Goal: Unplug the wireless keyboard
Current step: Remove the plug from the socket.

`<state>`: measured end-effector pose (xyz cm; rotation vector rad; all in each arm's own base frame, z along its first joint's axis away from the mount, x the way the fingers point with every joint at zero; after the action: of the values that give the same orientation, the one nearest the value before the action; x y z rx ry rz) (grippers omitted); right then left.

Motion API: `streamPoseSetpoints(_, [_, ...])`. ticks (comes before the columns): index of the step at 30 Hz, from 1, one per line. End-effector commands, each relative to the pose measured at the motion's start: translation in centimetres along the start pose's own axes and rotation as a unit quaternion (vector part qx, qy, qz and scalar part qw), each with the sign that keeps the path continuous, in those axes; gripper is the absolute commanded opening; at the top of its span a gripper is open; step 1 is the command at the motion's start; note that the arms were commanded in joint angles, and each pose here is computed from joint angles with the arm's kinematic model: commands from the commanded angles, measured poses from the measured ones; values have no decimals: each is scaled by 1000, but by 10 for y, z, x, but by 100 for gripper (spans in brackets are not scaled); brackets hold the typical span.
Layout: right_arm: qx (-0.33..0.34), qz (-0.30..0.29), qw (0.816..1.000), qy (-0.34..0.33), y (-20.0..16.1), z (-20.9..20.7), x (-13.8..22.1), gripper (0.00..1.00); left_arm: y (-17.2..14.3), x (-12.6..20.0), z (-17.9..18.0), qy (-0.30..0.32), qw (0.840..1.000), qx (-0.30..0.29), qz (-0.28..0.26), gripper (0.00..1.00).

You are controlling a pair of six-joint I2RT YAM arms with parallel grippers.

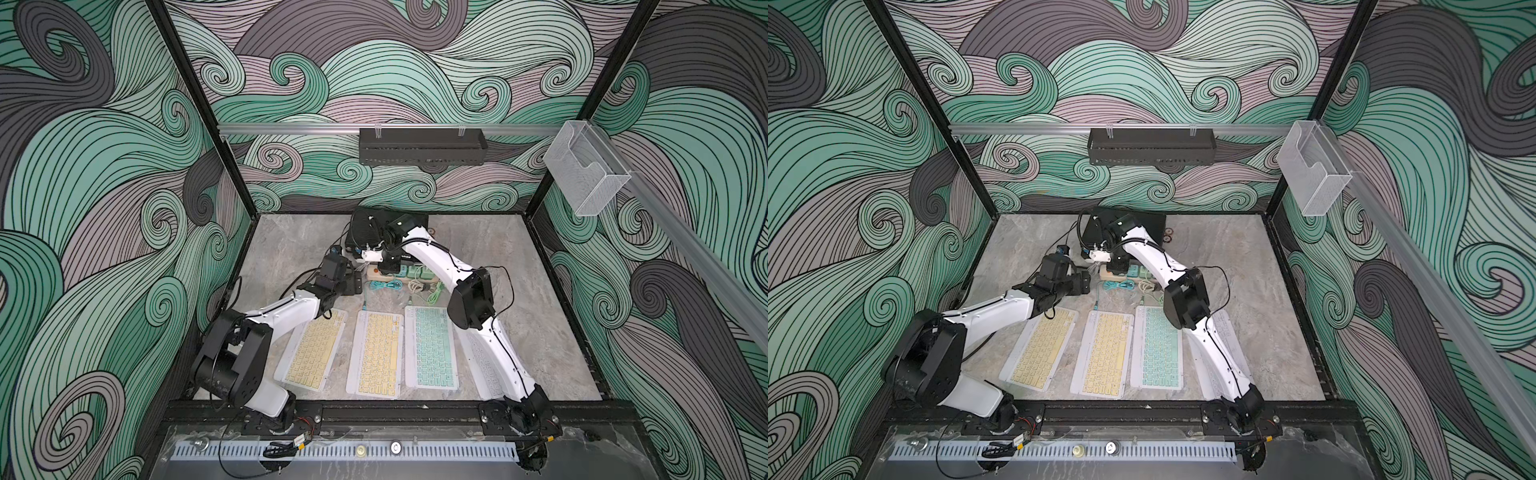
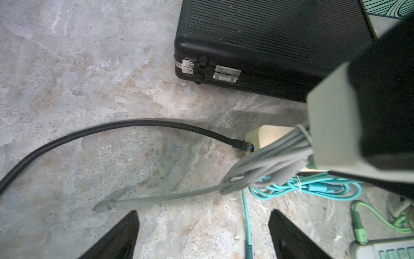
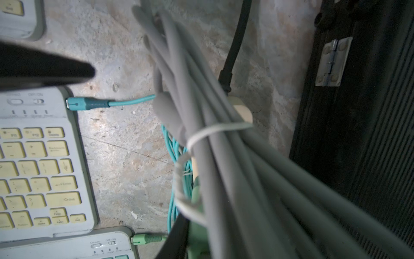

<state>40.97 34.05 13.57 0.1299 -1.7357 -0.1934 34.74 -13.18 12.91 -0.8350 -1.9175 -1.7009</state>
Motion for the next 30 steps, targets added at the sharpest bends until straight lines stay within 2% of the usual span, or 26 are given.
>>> streamPoseSetpoints(1, [-36,-35,998,-24,7,-14,17,5,15,-3,-11,-24,1000,-2,-9,90])
streamPoseSetpoints(9, [-41,27,998,-29,-11,-17,-20,1,13,-7,-12,-26,1000,-3,0,90])
streamPoseSetpoints(16, [-5,12,999,29,-5,8,-27,0,10,-15,-19,-48,999,1,16,90])
streamPoseSetpoints(24, [-26,-60,995,72,14,19,2,0,4,-31,-37,-152,986,61,45,76])
streamPoseSetpoints(30, [-47,-45,996,61,12,15,-4,0,8,-34,-48,-195,977,73,50,65])
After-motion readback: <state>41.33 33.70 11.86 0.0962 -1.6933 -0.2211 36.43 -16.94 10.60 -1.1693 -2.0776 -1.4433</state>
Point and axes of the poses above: each gripper's point midway between its finger pads, its own x axis back along the fingers, its own z axis along the line the jaws close on, y = z × x, the point moved 5 cm from there along x, back along the fingers
